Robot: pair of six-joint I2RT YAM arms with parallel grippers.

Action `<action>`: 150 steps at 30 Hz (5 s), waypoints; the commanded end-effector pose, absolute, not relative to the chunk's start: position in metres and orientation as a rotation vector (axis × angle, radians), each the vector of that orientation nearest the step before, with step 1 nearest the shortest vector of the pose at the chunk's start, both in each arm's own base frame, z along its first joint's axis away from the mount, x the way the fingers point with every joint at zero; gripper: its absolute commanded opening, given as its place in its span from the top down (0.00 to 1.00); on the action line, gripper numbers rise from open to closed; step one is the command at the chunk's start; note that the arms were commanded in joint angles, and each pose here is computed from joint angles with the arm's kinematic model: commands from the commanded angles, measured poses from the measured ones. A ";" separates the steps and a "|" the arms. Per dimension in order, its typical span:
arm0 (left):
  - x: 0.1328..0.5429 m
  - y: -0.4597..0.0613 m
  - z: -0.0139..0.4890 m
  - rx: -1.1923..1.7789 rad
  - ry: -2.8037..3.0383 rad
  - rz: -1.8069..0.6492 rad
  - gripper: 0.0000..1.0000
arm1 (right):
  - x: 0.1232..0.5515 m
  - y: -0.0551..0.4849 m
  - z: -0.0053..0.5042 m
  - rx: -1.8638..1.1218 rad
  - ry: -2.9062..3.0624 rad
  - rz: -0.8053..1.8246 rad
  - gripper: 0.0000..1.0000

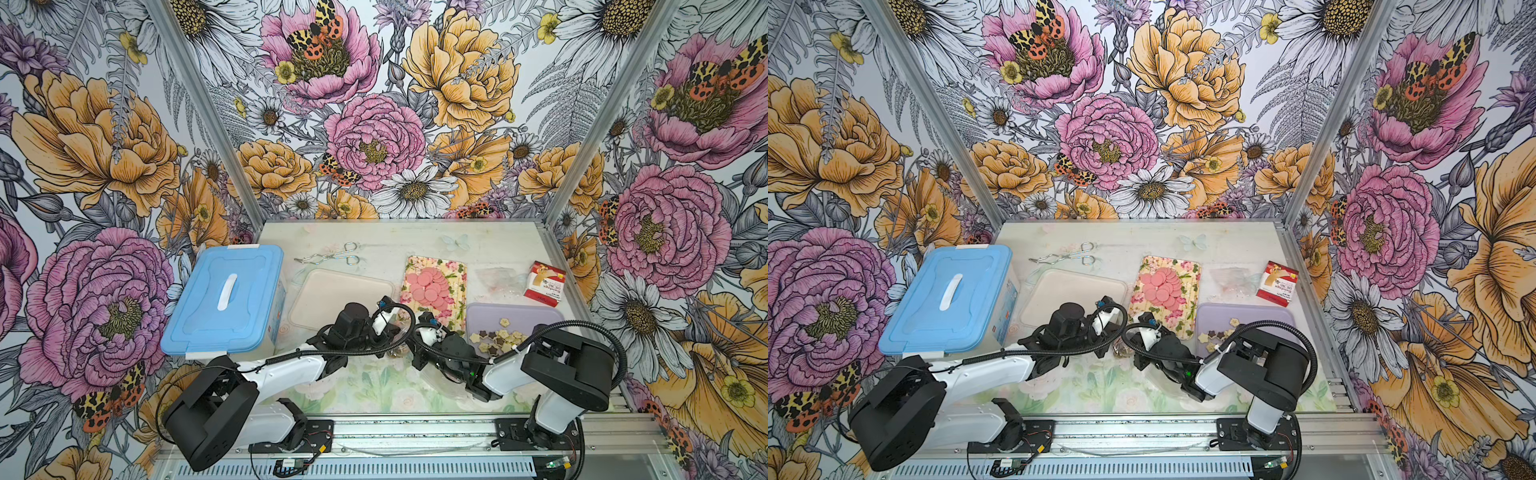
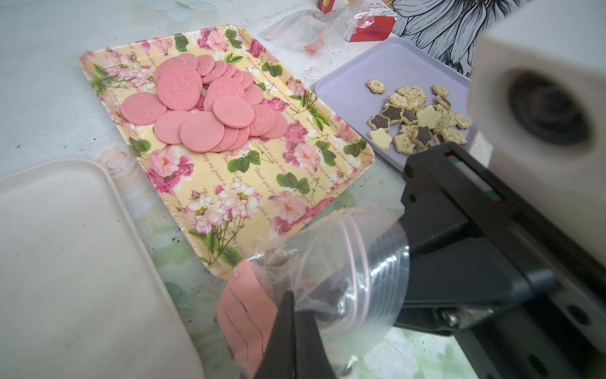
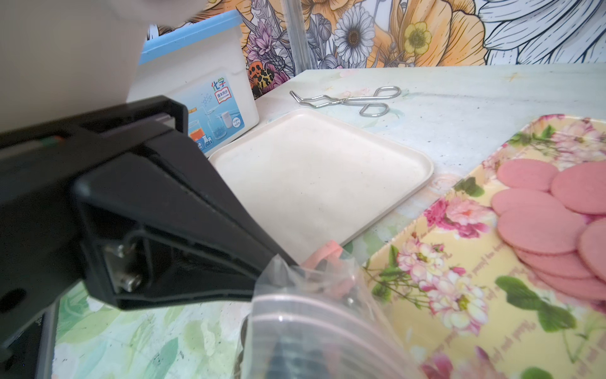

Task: Pour cookies out of the ziploc bag
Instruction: Open the ziploc bag at the center of the board, then place the ziploc bag on the tray.

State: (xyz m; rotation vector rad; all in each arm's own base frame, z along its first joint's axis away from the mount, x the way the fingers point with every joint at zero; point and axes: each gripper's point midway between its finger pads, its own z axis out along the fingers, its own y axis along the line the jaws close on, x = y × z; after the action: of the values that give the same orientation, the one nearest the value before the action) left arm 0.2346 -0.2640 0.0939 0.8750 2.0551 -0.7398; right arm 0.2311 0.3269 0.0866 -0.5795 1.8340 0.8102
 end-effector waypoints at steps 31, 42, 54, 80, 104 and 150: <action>0.265 -0.246 0.099 0.740 2.082 -0.582 1.00 | 0.228 0.267 0.122 -0.250 1.793 0.838 1.00; 0.263 -0.248 0.101 0.748 2.072 -0.620 1.00 | 0.226 0.260 0.128 -0.208 1.738 0.883 1.00; 0.251 -0.256 0.120 0.780 1.979 -0.720 1.00 | 0.229 0.262 0.124 -0.199 1.724 0.876 0.91; 0.276 -0.134 0.195 0.158 1.889 -0.334 1.00 | 0.210 0.270 0.234 -0.349 1.843 0.727 0.34; 0.345 -0.088 0.144 -0.066 2.082 -0.136 1.00 | 0.295 0.363 0.221 -0.564 1.721 0.633 0.20; 0.356 -0.047 0.098 -0.394 2.168 -0.356 0.37 | 0.331 0.460 0.037 -0.866 2.104 0.727 0.46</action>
State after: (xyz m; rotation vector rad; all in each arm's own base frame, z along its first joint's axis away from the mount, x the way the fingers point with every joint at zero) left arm 0.3456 -0.0499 0.0854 -0.3739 2.2148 -0.3460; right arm 0.3315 0.4493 0.0317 -0.8448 2.1286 0.7029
